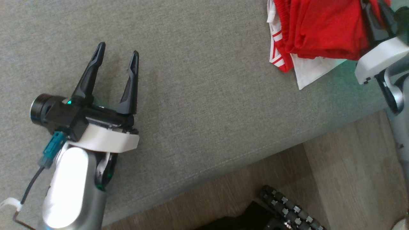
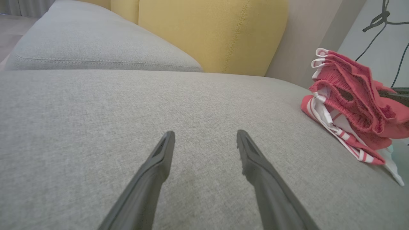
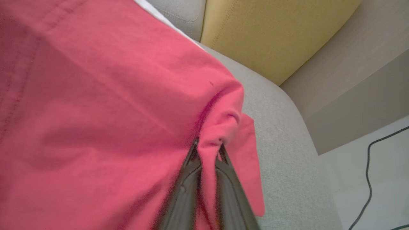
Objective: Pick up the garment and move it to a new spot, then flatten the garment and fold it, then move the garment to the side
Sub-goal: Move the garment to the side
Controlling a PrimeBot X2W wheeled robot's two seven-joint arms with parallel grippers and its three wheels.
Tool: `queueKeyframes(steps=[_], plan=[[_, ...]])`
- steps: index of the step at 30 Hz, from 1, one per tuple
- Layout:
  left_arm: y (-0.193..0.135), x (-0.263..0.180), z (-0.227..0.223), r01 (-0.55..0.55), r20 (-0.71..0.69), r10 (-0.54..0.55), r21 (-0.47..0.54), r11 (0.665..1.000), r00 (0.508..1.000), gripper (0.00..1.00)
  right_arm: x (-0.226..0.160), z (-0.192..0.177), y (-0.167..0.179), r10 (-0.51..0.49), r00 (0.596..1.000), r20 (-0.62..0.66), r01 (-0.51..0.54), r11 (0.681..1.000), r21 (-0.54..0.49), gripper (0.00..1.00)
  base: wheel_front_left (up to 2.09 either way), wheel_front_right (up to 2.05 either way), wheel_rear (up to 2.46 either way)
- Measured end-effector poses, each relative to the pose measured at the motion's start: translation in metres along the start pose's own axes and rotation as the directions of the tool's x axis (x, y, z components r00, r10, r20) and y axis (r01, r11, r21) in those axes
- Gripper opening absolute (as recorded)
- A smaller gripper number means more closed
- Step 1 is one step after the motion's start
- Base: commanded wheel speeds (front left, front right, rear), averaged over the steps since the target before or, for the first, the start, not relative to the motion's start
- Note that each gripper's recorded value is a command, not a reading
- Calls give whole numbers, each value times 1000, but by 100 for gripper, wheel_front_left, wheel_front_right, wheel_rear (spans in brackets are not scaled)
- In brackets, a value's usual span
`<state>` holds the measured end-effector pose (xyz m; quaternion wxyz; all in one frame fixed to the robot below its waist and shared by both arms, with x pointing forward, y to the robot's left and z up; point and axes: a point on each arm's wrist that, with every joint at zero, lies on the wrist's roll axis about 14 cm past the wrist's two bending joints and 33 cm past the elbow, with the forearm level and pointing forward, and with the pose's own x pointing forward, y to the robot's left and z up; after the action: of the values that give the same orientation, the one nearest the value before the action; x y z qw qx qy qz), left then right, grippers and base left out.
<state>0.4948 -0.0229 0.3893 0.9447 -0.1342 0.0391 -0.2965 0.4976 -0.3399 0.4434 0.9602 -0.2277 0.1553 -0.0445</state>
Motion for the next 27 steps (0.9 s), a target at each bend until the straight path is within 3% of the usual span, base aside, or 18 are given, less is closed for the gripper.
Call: queueKeyframes(steps=[3,9,17,27], plan=[[-1,-1,1,-3,-4,3,1,1000,1000,100,-3,4,0,-7,1000,11,7,1000,13,100,0,0,0],[-5,-6,5,-13,-17,13,5,1000,1000,100,-17,0,3,-1,1000,-4,1,999,43,100,0,0,0],[-10,-30,22,-63,-21,63,-15,998,998,100,-30,46,1,-2,995,98,-5,997,72,100,0,0,0],[18,-77,75,-244,75,244,-4,970,967,100,-52,109,59,104,956,273,-162,966,199,100,0,0,0]])
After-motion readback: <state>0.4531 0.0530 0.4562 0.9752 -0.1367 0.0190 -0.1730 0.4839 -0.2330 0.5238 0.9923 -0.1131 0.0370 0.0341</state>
